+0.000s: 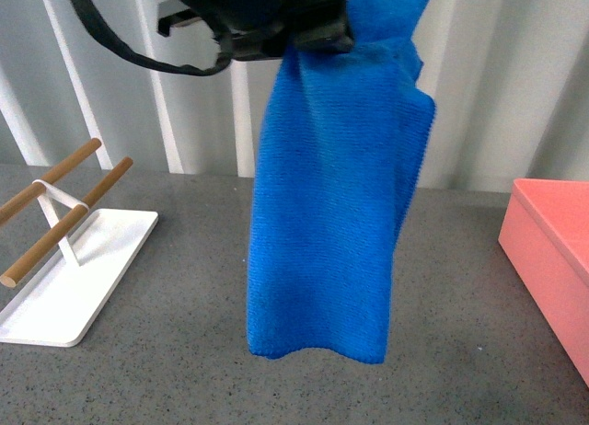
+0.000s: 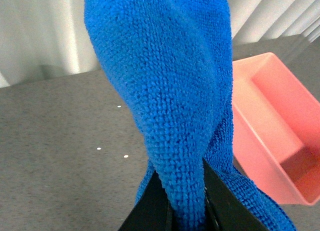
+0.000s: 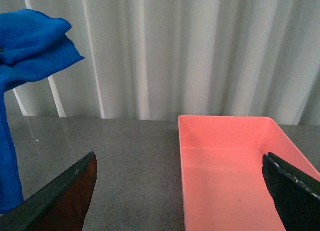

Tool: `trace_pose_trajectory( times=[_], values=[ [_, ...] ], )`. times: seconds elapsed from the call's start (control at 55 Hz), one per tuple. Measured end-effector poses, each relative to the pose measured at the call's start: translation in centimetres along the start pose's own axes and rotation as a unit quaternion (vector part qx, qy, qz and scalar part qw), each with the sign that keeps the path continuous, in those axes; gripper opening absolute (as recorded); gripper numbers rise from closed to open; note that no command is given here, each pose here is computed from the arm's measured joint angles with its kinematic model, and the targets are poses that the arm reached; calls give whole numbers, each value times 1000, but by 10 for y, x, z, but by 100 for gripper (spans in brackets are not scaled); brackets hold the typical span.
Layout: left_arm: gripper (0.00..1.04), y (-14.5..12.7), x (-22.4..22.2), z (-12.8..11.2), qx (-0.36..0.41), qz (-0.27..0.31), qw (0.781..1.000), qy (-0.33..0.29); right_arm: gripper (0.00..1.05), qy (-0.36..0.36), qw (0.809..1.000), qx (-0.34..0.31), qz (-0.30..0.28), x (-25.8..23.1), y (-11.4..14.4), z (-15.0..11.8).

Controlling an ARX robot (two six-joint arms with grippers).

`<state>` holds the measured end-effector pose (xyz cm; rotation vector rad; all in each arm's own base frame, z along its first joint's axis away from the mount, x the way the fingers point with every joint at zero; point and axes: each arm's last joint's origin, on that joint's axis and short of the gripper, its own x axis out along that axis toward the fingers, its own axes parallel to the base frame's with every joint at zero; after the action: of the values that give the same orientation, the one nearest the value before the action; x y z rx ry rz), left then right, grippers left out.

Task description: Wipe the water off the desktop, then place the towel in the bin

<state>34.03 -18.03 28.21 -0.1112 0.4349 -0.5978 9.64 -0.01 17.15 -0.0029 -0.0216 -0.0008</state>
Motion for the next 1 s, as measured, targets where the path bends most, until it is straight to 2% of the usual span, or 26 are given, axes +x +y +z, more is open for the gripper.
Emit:
trace_pose_trajectory(
  times=[0.145, 0.273, 0.309, 0.345, 0.364, 0.4, 0.436, 0.582, 0.691, 0.855, 1.0],
  values=[
    [5, -19, 4, -1, -34, -29, 999, -17, 98, 0, 1000, 0, 0, 0, 0, 0],
    [5, -24, 10, -6, -61, -39, 997, -11, 98, 0, 1000, 0, 0, 0, 0, 0],
    [5, -25, 11, -7, -67, -39, 997, -9, 98, 4, 1000, -5, 14, 0, 0, 0],
    [5, -26, 12, -8, -70, -41, 997, -7, 98, 11, 997, -31, 70, 3, 0, -1],
    [5, -26, 12, -8, -71, -41, 997, -7, 98, 12, 997, -34, 73, 4, -1, -1],
    [5, -26, 12, -8, -73, -40, 997, -7, 98, 9, 990, -56, 131, 10, -2, 1],
    [5, -26, 12, -7, -76, -40, 996, -7, 98, 1, 984, -70, 163, 17, -3, 6],
    [5, -28, 12, -6, -78, -40, 996, -8, 98, -34, 981, -81, 175, 51, -8, 31],
    [5, -29, 12, -6, -79, -40, 996, -7, 98, -21, 982, -55, 179, 83, -10, 40],
    [5, -33, 12, -7, -80, -44, 996, -5, 98, 80, 969, 36, 229, 114, 5, 14],
    [5, -33, 11, -6, -85, -45, 995, -4, 98, 97, 956, 45, 272, 119, 29, 4]
  ],
)
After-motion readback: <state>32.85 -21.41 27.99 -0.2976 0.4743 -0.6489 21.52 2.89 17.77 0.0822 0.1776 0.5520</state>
